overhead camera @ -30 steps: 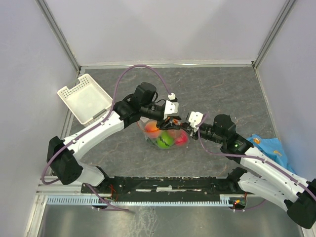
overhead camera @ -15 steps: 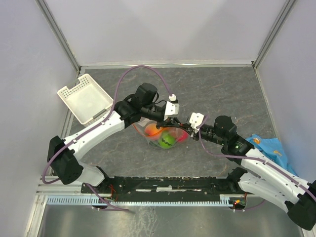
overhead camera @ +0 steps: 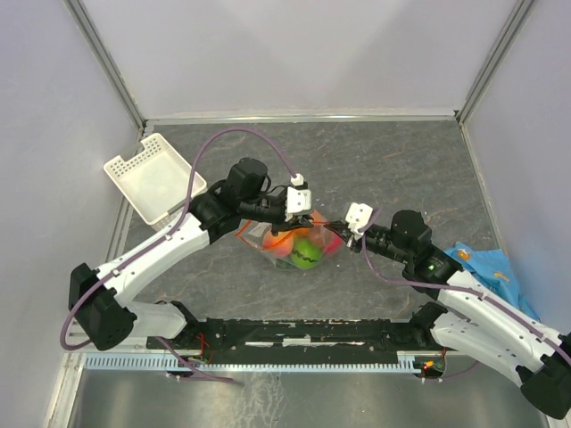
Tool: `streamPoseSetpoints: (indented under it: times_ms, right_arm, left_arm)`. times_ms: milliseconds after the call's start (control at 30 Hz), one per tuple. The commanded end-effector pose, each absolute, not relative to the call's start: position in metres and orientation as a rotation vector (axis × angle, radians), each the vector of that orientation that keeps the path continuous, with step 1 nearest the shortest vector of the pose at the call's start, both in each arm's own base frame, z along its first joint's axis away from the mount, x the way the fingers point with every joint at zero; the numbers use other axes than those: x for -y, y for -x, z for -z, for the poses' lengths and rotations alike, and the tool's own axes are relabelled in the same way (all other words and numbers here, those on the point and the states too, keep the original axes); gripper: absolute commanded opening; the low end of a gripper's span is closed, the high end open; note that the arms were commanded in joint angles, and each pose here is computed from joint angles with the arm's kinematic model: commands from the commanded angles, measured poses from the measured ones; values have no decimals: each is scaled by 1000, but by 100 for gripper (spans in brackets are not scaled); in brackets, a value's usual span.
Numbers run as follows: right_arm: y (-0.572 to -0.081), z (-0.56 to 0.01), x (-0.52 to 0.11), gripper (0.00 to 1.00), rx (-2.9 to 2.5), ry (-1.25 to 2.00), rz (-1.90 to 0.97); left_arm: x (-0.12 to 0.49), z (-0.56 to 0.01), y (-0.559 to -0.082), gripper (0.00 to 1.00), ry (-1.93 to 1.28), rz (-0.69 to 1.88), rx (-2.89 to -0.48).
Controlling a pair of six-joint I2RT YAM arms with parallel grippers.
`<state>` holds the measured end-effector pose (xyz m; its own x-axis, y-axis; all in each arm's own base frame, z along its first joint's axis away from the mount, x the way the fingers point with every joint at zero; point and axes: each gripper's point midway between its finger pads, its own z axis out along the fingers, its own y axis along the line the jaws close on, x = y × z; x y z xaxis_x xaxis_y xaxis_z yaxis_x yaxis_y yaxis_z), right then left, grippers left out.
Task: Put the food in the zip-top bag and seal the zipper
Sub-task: Zip the zipper food storage bag at the center of the board.
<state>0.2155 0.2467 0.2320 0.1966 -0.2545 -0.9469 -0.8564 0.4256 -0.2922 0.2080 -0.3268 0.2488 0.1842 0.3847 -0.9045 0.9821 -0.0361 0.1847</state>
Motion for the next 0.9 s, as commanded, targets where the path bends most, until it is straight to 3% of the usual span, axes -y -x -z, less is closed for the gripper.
streamPoseSetpoints:
  times_ms: [0,300,500,600,767,867]
  right_arm:
    - [-229,-245,-233,2,-1337,1019,-491]
    - [-223,-243,-247,3,-1329,1074,-578]
    - [-216,-248,-260,37,-1327,1134,-663]
    - [-216,-254,-265,46,-1311,1148,-685]
    - [-219,-267,-272,46,-1286,1163,-694]
    - [-220,-268,-273,36,-1297,1177,-691]
  left_arm:
    - [310,-261,-224,14,-1463,752,-1394]
    - [309,-263,-220,12,-1444,805,-1379]
    - [315,-270,-211,11,-1469,870,-1340]
    - [316,-275,-206,11,-1479,895,-1316]
    - [318,-278,-204,11,-1486,916,-1299]
    - [318,-278,-204,11,-1484,913,-1308]
